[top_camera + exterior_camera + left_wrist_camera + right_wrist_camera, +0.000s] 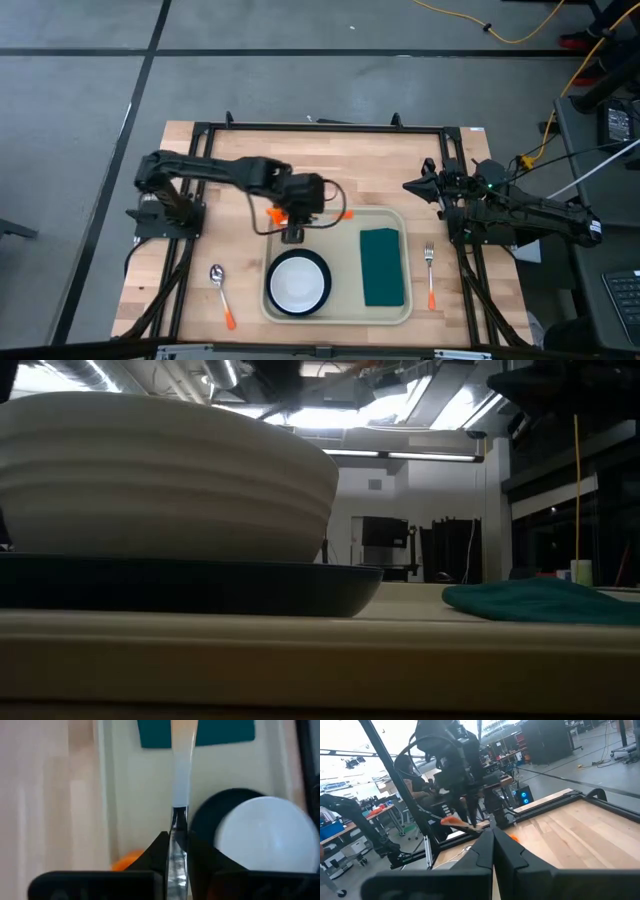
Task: Set up tray
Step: Put the orange knife on the green napkin
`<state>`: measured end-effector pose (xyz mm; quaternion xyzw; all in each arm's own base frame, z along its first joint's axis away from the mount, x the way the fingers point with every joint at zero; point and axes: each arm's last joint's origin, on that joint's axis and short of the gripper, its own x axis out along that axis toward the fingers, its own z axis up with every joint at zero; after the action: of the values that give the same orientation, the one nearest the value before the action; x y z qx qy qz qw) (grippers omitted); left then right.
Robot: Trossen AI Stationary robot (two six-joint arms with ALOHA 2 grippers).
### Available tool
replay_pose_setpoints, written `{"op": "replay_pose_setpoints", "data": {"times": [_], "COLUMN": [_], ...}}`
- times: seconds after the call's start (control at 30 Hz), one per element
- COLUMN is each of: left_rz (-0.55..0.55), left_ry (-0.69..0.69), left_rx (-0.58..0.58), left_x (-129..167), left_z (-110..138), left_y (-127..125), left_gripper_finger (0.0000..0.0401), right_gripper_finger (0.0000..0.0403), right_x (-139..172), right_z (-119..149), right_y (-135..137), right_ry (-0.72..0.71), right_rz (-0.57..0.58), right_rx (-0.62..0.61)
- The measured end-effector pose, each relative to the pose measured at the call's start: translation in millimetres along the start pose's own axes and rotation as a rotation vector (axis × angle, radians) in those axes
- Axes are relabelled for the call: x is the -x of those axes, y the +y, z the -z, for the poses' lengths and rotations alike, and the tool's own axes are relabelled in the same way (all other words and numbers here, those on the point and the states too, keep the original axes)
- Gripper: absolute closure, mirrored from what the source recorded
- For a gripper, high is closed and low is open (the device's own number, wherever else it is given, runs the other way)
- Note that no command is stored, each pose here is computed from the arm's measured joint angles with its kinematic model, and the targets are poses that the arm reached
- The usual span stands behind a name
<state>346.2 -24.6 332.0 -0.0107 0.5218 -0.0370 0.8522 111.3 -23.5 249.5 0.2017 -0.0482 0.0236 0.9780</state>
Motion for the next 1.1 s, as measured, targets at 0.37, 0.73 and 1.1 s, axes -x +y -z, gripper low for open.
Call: {"op": "replay_pose_setpoints", "data": {"times": [0.37, 0.73, 1.1], "left_rz": [-0.031, -0.077, -0.094], "left_ry": [0.004, -0.073, -0.339], "left_rx": [-0.432, -0.611, -0.04], "left_x": [-39, -65, 42], "left_z": [-38, -54, -49], "left_y": [24, 26, 55], "left_gripper_finger": [0.0373, 0.0373, 0.0373], "right_gripper_finger": [0.0397, 0.0397, 0.0397], "right_x": [0, 0, -2], "right_z": [0, 0, -32], "right_y": [0, 0, 15], "right_ry": [0.007, 0.009, -0.128], "right_rz": [-0.004, -0.014, -0.062], "right_rx": [-0.006, -0.003, 0.125]}}
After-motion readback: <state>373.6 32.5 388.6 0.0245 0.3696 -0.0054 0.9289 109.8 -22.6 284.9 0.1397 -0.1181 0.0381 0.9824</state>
